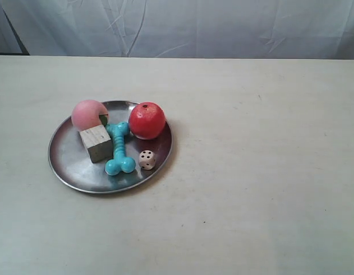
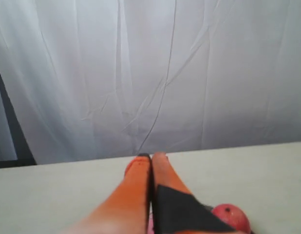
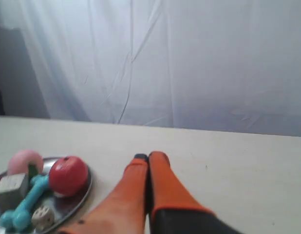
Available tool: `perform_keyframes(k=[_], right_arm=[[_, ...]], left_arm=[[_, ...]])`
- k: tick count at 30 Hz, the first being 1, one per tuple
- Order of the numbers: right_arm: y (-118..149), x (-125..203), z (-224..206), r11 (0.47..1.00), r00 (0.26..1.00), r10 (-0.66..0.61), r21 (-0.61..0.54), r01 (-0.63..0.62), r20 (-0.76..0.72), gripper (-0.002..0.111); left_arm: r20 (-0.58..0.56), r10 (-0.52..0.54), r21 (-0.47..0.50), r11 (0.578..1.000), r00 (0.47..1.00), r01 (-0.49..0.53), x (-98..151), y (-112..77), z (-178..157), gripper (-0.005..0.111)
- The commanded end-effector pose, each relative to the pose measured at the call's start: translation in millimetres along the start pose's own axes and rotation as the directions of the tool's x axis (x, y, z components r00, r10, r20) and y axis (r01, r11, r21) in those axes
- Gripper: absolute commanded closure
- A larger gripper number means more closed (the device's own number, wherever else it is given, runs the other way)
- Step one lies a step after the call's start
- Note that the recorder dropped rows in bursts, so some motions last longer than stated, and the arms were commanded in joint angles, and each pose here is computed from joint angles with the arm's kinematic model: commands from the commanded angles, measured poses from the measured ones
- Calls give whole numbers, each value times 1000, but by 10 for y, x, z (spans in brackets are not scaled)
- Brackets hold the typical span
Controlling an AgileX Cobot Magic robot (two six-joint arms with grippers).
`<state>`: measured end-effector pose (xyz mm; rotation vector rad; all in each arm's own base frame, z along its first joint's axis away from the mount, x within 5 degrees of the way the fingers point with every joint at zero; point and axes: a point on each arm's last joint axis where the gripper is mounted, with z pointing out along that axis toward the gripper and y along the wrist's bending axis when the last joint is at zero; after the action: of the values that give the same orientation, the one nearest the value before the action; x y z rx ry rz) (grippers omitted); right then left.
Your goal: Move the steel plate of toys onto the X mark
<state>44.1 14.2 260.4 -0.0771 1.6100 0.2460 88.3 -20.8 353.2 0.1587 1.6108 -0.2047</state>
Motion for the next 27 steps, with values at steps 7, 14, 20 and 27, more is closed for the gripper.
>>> perform_keyframes(k=[7,14,20,27], right_arm=[[-182,539,119,981,991,116,148,-124,61,108],[-179,560,120,986,997,74,150,-78,31,108],[-179,560,120,986,997,74,150,-78,31,108],[-179,560,120,986,997,74,150,-78,31,108]], left_arm=[[-42,108,-52,992,993,-111,721,32,-196,107],[-88,110,-61,991,990,-115,1125,50,-218,107],[-144,112,-66,990,983,-122,1351,73,-188,107],[-207,62,-69,995,976,-78,1583,82,-175,107]])
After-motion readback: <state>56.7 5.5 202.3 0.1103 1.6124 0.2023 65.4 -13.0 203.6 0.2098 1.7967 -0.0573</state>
